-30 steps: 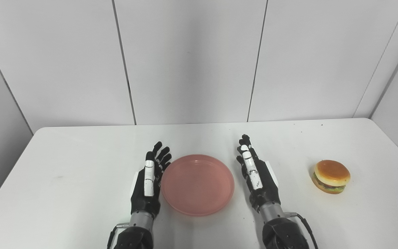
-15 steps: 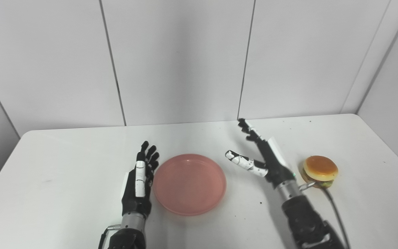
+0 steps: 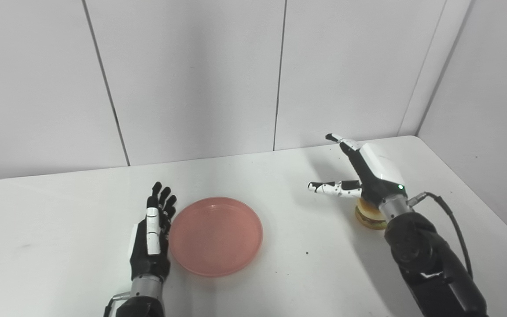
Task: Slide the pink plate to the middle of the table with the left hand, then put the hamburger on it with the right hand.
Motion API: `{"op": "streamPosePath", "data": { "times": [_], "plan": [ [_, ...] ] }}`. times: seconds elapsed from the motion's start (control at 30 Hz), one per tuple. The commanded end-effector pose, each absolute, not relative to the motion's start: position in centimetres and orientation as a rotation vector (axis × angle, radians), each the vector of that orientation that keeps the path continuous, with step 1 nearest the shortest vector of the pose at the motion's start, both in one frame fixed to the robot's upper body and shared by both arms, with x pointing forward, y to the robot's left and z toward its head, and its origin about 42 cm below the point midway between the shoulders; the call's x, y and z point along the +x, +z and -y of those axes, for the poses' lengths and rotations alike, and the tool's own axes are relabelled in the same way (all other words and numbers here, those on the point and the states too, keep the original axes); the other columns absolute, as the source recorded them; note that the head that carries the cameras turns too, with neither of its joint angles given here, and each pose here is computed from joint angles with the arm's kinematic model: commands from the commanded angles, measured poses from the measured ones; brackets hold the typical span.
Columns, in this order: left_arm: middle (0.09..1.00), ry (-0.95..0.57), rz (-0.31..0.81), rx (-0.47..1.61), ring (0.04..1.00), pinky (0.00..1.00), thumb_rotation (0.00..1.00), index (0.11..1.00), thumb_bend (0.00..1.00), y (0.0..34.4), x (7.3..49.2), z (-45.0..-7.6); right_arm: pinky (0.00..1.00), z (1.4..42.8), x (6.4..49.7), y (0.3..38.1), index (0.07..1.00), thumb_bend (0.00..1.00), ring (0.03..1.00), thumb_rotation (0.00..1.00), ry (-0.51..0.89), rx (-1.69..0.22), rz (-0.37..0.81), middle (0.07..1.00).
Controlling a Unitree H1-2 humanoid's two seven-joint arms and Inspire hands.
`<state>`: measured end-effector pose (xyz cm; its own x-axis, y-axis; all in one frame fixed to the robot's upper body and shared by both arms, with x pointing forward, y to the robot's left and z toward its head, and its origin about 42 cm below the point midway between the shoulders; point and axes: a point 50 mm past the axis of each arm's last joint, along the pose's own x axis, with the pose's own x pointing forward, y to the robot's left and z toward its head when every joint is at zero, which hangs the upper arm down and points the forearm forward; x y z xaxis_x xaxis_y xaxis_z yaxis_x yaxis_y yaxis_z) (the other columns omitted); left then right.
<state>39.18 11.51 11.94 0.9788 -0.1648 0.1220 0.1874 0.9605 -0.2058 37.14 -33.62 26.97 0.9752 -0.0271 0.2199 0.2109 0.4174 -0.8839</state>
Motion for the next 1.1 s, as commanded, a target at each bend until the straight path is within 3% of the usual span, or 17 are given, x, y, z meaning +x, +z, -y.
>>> {"op": "streamPosePath", "data": {
  "times": [0.0,0.23,0.4,0.6,0.73,1.0,1.07],
  "plan": [
    [0.97,-0.154,0.021,-0.203,0.956,0.98,1.0,0.972,0.69,8.0,37.5,-13.7,0.88,34.4,36.7,29.6,0.877,0.84,0.921,0.45,-0.172,-1.215,0.195,0.891],
    [0.967,-0.164,0.022,-0.196,0.954,0.98,1.0,0.969,0.71,7.7,37.7,-14.2,0.96,36.6,35.9,30.3,0.879,0.9,0.947,0.35,-0.133,-1.274,0.016,0.902],
    [0.953,-0.147,0.021,-0.198,0.941,0.96,1.0,0.953,0.72,7.7,37.7,-14.0,0.95,37.7,35.7,30.1,0.89,0.97,0.938,0.41,-0.106,-1.343,-0.078,0.904],
    [0.958,-0.154,0.022,-0.199,0.946,0.97,1.0,0.959,0.72,7.7,37.6,-13.9,0.95,39.1,35.7,29.2,0.88,0.99,0.92,0.38,-0.067,-1.374,-0.151,0.895],
    [0.967,-0.165,0.025,-0.208,0.955,0.98,1.0,0.966,0.71,7.8,37.5,-13.9,0.97,39.9,36.5,27.9,0.889,1.0,0.941,0.42,-0.048,-1.382,-0.218,0.92],
    [0.96,-0.154,0.025,-0.209,0.947,0.97,1.0,0.96,0.69,7.8,37.4,-13.6,0.94,40.7,38.3,25.4,0.879,1.0,0.937,0.38,-0.033,-1.37,-0.279,0.922],
    [0.962,-0.154,0.026,-0.211,0.948,0.97,1.0,0.961,0.69,7.8,37.4,-13.5,0.87,40.8,38.7,25.1,0.873,0.97,0.941,0.33,-0.023,-1.343,-0.286,0.928]
  ]
}}
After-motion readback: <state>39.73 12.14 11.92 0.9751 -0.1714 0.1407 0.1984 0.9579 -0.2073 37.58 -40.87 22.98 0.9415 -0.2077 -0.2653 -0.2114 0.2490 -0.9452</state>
